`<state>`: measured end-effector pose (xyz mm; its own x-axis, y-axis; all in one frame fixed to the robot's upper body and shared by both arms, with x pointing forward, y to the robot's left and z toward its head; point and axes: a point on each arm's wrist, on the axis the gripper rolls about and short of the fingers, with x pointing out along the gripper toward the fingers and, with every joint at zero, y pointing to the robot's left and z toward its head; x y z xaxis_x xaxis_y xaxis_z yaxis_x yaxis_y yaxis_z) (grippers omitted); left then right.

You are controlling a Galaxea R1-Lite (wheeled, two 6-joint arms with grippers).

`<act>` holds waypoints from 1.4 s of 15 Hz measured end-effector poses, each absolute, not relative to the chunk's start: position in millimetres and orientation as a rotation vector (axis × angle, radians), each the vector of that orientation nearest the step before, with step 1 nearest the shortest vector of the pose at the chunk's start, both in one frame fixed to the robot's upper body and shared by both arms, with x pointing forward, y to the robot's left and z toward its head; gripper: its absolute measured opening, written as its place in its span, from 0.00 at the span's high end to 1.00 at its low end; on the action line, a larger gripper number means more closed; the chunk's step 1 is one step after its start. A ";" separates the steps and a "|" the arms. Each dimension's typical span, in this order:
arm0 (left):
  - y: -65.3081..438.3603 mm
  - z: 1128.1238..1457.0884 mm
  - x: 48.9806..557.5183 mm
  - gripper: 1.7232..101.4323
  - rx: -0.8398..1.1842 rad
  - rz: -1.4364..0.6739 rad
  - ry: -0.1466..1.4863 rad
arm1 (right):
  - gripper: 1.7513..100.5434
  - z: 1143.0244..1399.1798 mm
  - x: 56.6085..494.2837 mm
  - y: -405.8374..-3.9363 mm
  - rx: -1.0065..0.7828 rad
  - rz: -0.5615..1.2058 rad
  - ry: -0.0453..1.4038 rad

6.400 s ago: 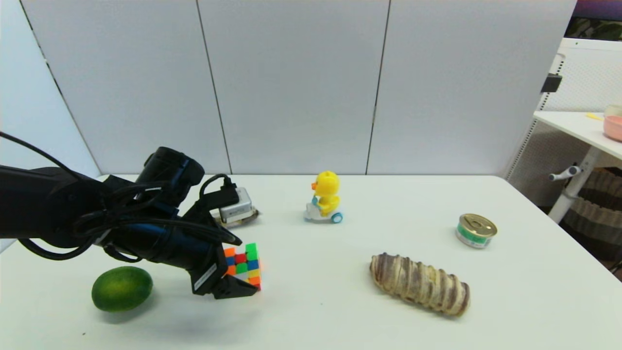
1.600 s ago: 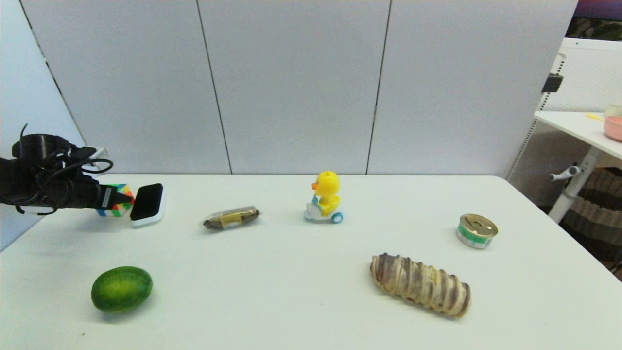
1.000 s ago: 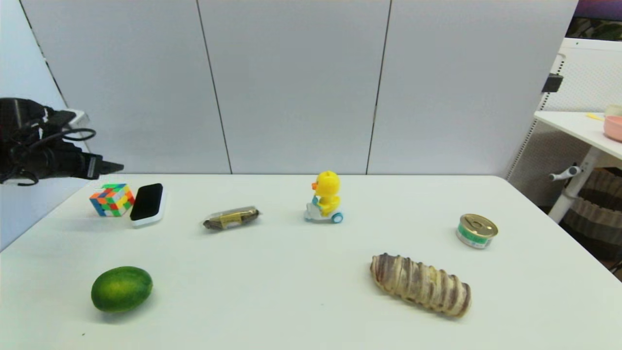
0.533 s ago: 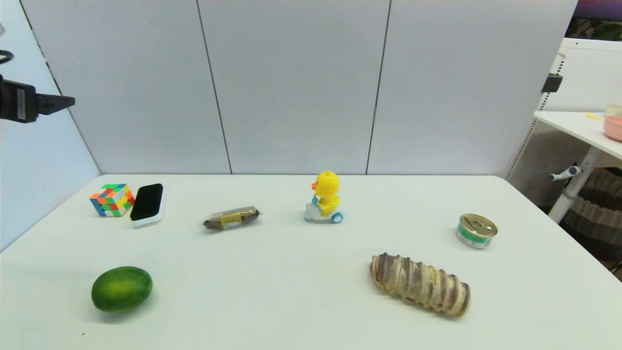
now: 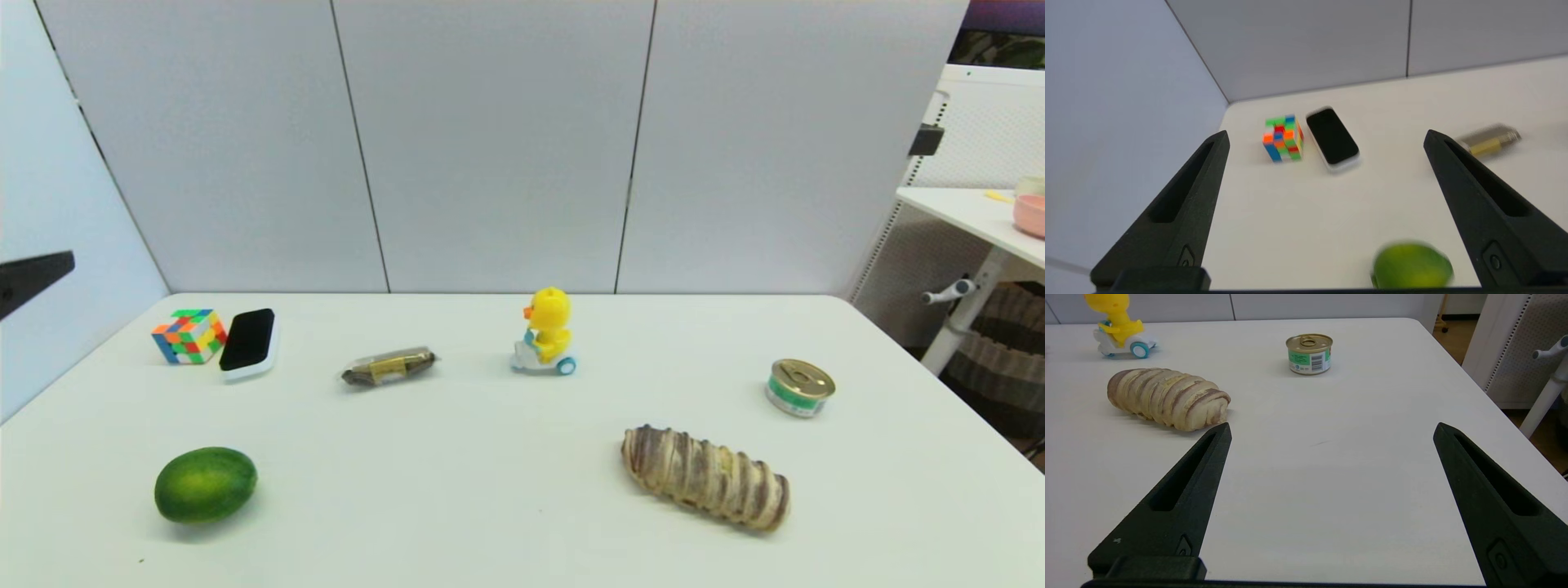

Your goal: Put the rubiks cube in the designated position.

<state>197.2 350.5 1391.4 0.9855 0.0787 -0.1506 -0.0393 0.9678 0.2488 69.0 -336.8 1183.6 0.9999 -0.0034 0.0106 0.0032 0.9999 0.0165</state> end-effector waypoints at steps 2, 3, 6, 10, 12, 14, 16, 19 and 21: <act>342.8 1358.4 160.8 0.05 0.240 0.050 0.164 | 0.03 1183.6 69.0 -336.8 0.017 -0.004 -0.011; 340.0 1341.4 145.1 0.05 0.235 0.048 0.163 | 0.03 1183.6 69.0 -336.8 0.016 -0.004 -0.011; 334.2 1291.5 111.5 0.04 0.230 0.030 0.159 | 0.03 1183.6 69.0 -336.8 0.017 -0.004 -0.011; 332.2 1258.8 94.0 0.04 0.243 -0.058 0.131 | 0.03 1183.6 69.0 -336.8 0.017 -0.003 -0.011; 333.0 1238.7 89.6 0.04 0.246 -0.059 0.140 | 0.03 1183.7 68.9 -336.8 0.017 -0.003 -0.012; 333.3 1222.5 90.4 0.04 0.246 -0.060 0.119 | 0.03 1183.7 68.9 -336.7 0.017 -0.003 -0.012; 333.3 1209.0 91.1 0.04 0.238 -0.053 0.083 | 0.03 1183.7 68.9 -336.7 0.017 -0.003 -0.011; 333.2 1194.2 85.6 0.04 0.216 -0.044 0.118 | 0.03 1183.6 69.0 -336.8 0.016 -0.004 -0.011; 332.9 1189.4 80.7 0.04 0.177 -0.048 0.104 | 0.03 1183.6 69.0 -336.8 0.017 -0.003 -0.011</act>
<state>80.7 332.9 1189.4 0.9935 -0.0383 -0.1074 0.0566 0.9832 0.1736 69.0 -336.8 1183.6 0.9999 -0.0034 0.0111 0.0032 0.9999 0.0169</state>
